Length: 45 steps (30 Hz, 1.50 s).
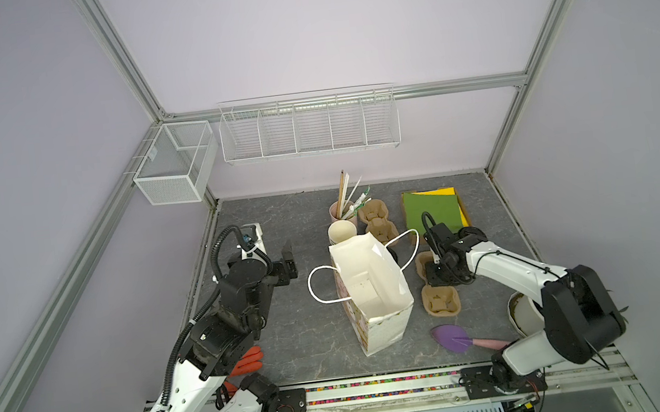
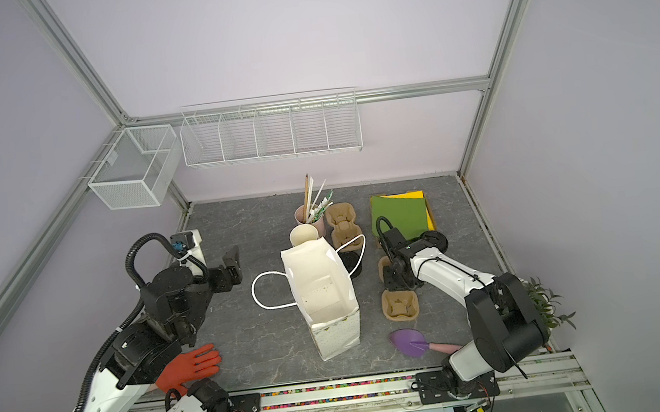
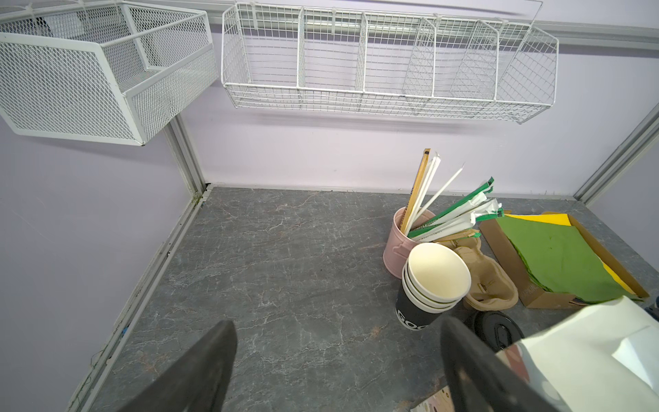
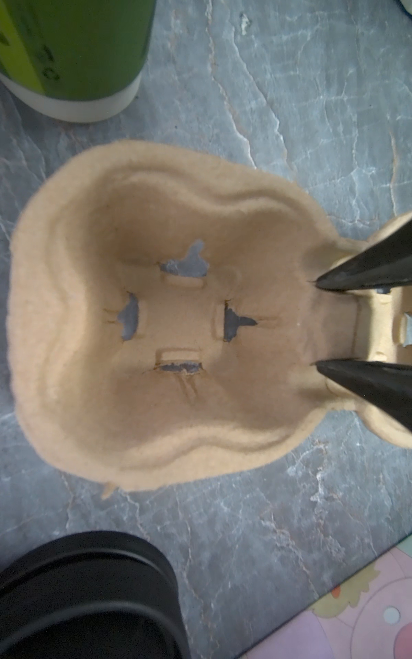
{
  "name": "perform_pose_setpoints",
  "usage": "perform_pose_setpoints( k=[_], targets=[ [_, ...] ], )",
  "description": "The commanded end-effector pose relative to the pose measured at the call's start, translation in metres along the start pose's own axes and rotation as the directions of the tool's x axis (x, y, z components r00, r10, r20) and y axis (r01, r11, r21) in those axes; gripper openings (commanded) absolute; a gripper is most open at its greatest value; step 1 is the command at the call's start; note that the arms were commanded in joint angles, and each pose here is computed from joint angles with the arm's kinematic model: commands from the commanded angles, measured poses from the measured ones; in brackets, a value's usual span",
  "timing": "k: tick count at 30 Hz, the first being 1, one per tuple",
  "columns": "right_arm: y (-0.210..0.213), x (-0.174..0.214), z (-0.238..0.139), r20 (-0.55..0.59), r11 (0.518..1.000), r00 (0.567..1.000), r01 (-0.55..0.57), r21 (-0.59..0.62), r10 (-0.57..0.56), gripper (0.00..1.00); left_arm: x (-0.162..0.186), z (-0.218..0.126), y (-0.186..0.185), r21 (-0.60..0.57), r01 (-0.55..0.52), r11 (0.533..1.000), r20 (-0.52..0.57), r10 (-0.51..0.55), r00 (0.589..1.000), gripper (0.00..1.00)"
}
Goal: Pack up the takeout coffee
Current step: 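Close the right gripper on the end of the tan pulp carrier, then lift the pulp carrier with the right gripper and swing it over the bag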
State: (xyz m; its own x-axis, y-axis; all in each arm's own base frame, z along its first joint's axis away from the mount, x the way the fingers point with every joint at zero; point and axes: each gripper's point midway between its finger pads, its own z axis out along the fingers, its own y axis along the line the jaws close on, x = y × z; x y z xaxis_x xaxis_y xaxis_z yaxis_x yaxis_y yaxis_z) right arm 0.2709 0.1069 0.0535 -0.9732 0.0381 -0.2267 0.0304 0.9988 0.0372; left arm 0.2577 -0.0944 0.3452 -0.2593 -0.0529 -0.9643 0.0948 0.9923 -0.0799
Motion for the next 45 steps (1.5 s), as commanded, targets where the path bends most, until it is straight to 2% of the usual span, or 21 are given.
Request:
perform_pose_setpoints(
  k=[1,4,8,15,26,38,45],
  targets=[
    [-0.003,0.01,0.002,-0.024,1.0,1.0,-0.001,0.005,0.001,0.36,0.0,0.0,0.002,-0.011,-0.007,1.0,0.009,0.008,1.0,0.89],
    [-0.004,0.012,0.002,-0.03,1.0,1.0,-0.002,0.007,0.003,0.4,-0.001,0.0,0.002,-0.01,-0.006,1.0,0.011,0.006,1.0,0.89],
    [-0.002,0.009,0.0,-0.014,1.0,1.0,-0.012,-0.002,0.012,0.4,-0.001,0.0,0.002,-0.01,-0.006,1.0,0.012,0.006,1.0,0.89],
    [-0.002,0.01,-0.002,-0.015,1.0,1.0,-0.013,-0.006,0.012,0.29,0.0,0.0,0.002,-0.011,-0.007,1.0,0.01,0.008,1.0,0.89],
    [-0.006,0.01,-0.029,0.028,1.0,1.0,-0.009,-0.015,0.009,0.26,0.0,0.0,0.003,-0.013,-0.007,1.0,0.012,0.007,1.0,0.89],
    [-0.009,-0.001,-0.128,0.204,0.998,0.979,0.036,-0.056,-0.024,0.27,0.0,0.0,0.001,-0.003,-0.004,1.0,0.009,0.004,1.0,0.89],
    [-0.002,-0.009,-0.196,0.346,0.989,0.937,0.094,-0.117,-0.048,0.28,0.001,0.001,-0.001,0.006,-0.003,1.0,0.005,0.003,1.0,0.89]
  ],
)
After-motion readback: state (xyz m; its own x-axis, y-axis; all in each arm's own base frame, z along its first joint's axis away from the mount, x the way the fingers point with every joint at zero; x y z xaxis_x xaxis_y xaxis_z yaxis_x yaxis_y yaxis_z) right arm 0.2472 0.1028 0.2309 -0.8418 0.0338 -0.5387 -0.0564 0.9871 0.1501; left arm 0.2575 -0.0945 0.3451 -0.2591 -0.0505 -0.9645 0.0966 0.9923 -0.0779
